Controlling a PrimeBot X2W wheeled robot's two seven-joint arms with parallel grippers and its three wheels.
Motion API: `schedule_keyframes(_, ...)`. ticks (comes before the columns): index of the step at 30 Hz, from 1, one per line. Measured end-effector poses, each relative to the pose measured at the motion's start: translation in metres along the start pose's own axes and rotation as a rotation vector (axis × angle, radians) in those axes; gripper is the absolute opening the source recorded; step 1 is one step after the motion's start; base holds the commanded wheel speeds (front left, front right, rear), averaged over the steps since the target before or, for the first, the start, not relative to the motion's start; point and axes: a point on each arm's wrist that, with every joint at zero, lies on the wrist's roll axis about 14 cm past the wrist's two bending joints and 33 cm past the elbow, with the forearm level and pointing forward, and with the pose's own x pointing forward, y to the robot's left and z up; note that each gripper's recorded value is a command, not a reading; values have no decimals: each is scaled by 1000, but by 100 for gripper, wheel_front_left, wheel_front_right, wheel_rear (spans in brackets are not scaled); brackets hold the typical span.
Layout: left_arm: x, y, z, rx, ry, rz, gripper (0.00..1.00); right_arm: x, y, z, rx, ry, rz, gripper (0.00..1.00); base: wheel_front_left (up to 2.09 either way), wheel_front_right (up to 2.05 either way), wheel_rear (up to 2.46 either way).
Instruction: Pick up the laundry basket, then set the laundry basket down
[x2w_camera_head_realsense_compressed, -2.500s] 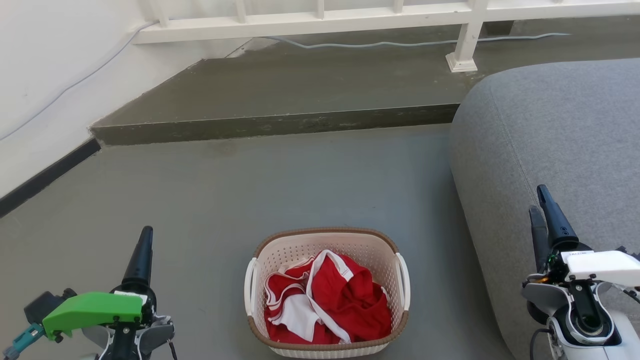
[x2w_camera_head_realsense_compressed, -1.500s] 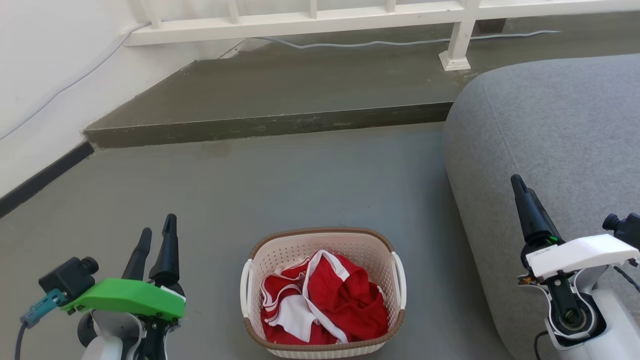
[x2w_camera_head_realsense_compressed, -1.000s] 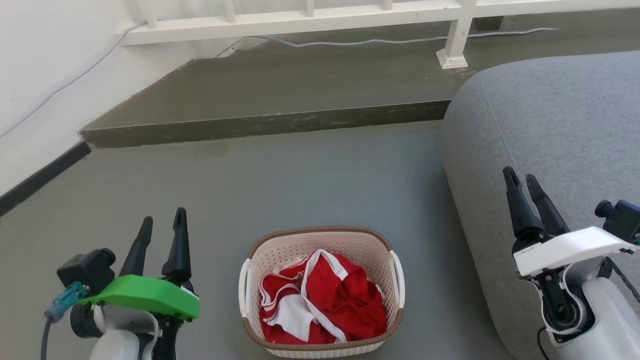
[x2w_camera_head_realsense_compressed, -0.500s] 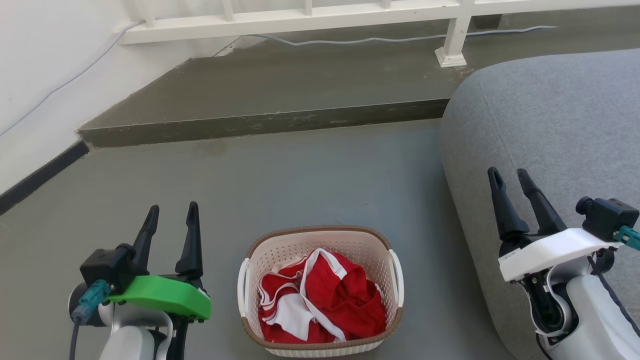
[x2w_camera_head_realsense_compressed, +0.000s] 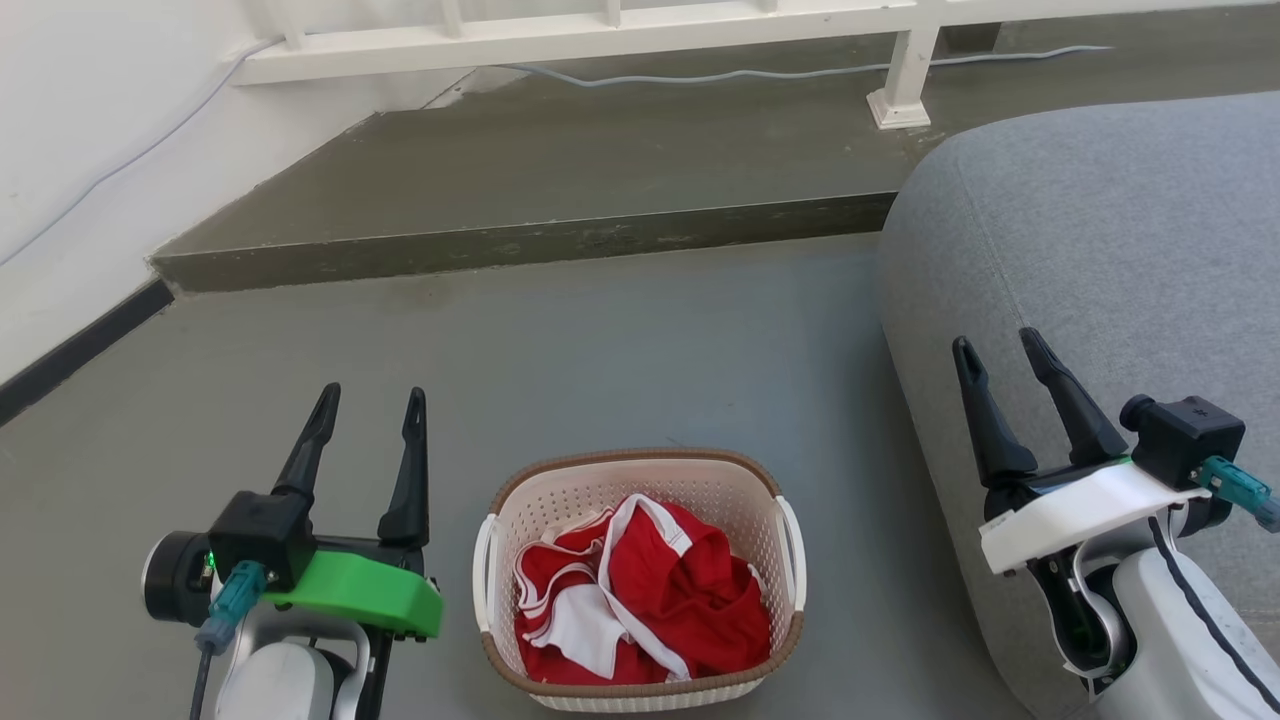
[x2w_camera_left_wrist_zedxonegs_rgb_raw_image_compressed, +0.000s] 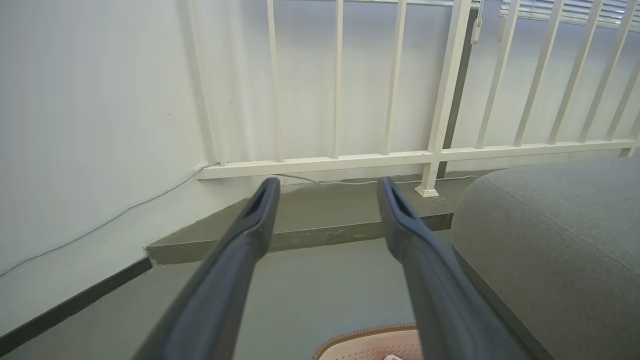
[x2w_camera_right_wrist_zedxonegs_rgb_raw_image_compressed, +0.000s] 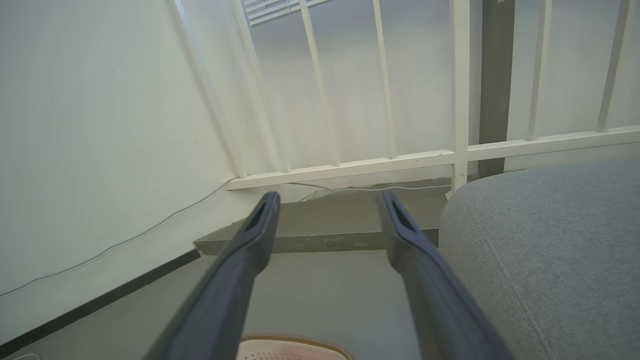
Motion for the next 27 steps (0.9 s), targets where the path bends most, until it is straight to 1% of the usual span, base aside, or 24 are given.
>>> schedule_keyframes(17, 0, 2, -7, -2, 21, 7, 100, 2, -4, 1, -6, -6, -14, 100, 0, 0, 0)
schedule_keyframes(27, 4, 5, -21, -13, 55, 13, 100, 3, -12, -14, 5, 34, -33, 100, 0, 0, 0)
